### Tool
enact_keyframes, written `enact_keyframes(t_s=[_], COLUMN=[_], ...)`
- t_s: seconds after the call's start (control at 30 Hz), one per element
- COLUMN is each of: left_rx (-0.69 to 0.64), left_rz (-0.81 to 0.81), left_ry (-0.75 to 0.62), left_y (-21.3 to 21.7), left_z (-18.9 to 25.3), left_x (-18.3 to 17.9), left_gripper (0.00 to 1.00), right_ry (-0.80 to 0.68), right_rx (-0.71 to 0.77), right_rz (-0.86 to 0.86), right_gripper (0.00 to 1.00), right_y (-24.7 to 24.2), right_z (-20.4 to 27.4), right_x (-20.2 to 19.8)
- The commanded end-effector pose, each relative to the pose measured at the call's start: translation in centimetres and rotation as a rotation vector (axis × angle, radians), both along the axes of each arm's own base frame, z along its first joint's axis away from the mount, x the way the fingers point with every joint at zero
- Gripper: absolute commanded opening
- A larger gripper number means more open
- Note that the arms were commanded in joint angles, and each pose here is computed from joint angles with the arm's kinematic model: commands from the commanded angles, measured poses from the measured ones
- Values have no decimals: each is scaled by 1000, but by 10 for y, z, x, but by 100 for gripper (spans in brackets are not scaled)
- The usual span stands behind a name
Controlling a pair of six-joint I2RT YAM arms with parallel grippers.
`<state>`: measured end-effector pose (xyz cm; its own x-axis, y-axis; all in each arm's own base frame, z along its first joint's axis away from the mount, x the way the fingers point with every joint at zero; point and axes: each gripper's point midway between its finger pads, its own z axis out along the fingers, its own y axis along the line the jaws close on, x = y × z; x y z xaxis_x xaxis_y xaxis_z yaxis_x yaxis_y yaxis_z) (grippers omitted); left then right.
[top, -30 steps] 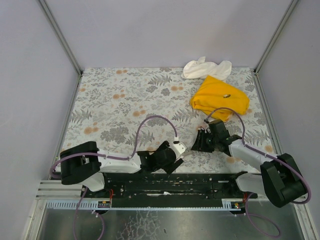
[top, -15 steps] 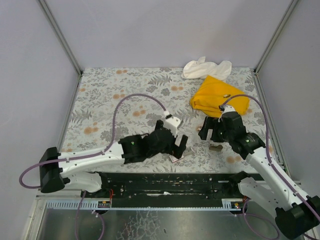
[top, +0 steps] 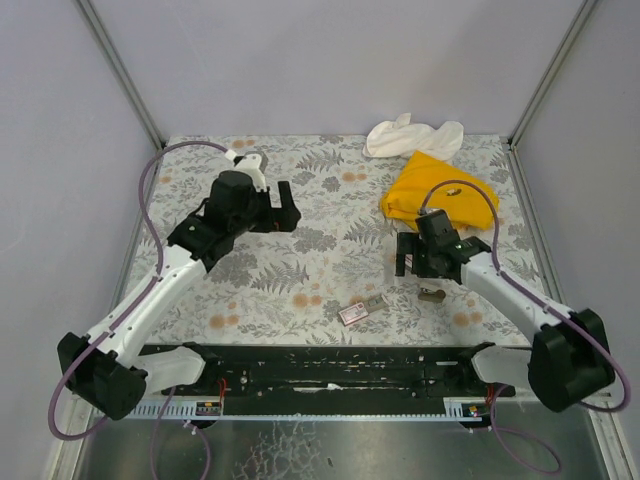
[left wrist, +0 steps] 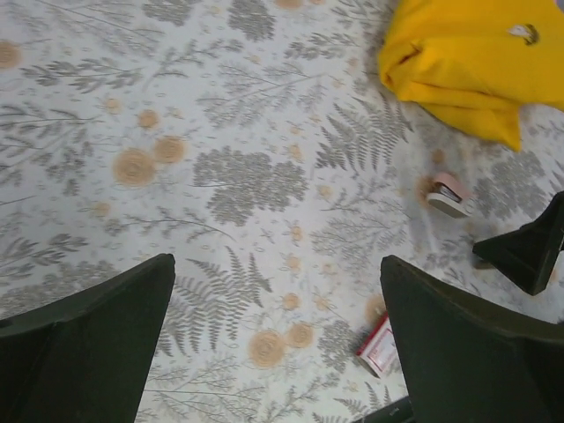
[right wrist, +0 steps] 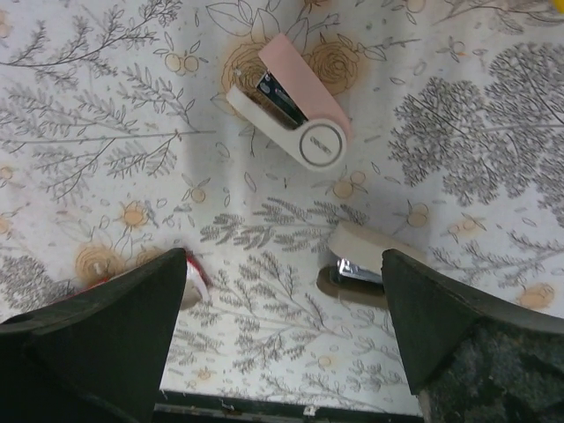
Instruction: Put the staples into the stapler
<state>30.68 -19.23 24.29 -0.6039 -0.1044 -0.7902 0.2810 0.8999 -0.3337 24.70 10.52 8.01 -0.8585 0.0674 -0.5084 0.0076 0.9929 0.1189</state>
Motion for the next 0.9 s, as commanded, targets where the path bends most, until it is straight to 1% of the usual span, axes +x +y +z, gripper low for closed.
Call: enact_keyframes(t_s=[0.0, 0.2, 0.5, 0.57, 0.67, 0.87], left_rx=[59, -21, -19, -20, -21, -48], left_rz=[20, 28, 56, 60, 65, 70], left_ry=[-22, -16, 10, 12, 16, 38], left_y=[29, 39, 49, 50, 51, 51], left_z=[-1, -12, -35, -38, -42, -49], left_x=[8, 12, 16, 17, 18, 18], left_gripper=[100, 100, 100, 100, 100, 100], right_ry=[-53, -5, 35, 42, 89, 133], right_rx=[14, -79, -146, -140, -115, 5], right_rz=[31, 64, 121, 134, 165, 231], right_gripper=[97, 92, 91, 90, 87, 79], right_y=[16, 18, 19, 21, 28, 50], right_z=[-3, -22, -38, -38, -48, -49], right_x=[39, 67, 83, 83, 77, 59])
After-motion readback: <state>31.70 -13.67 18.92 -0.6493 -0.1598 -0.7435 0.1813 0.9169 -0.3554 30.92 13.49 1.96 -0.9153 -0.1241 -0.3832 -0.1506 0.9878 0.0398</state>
